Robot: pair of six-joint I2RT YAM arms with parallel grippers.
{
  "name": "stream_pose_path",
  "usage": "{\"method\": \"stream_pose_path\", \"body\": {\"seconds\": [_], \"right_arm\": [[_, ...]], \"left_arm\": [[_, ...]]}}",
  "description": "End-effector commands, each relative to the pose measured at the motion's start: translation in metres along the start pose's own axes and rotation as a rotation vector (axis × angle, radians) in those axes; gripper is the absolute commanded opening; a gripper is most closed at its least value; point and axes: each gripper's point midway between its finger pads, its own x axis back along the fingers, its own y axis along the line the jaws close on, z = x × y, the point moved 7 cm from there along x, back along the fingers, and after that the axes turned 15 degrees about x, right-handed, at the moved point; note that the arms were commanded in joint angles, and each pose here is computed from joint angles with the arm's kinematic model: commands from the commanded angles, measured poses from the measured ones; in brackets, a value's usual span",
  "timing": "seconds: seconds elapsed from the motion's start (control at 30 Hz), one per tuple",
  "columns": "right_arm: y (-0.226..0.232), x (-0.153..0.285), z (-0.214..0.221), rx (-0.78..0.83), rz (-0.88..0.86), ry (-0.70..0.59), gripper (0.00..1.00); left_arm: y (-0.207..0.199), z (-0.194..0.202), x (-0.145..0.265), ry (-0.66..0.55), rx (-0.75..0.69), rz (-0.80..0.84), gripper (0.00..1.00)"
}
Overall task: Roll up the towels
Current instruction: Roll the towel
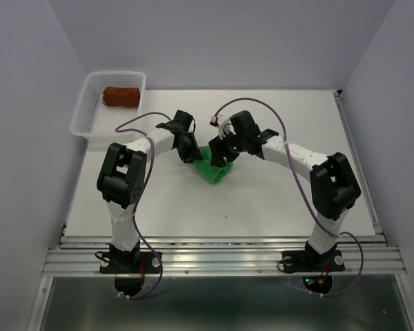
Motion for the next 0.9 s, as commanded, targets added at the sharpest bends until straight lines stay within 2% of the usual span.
{"method": "stream_pose_path", "body": {"seconds": [0.0, 0.2, 0.47, 0.87], "right_arm": [[0.019, 0.009, -0.023, 0.24, 0.168, -0.081, 0.68], [0.051, 0.001, -0.027, 0.366, 0.251, -0.095, 0.69], [0.069, -0.02, -0.017, 0.439, 0.362, -0.021, 0.71], [0.094, -0.051, 0.008, 0.511, 0.366, 0.077, 0.72]], "left_arm": [[0.004, 0.005, 0.014, 0.019, -0.041, -0.076, 0.16], [0.006, 0.01, 0.022, 0.05, -0.013, -0.139, 0.16], [0.005, 0.013, 0.029, 0.078, 0.032, -0.18, 0.16], [0.006, 0.012, 0.035, 0.051, 0.07, -0.231, 0.16]]}}
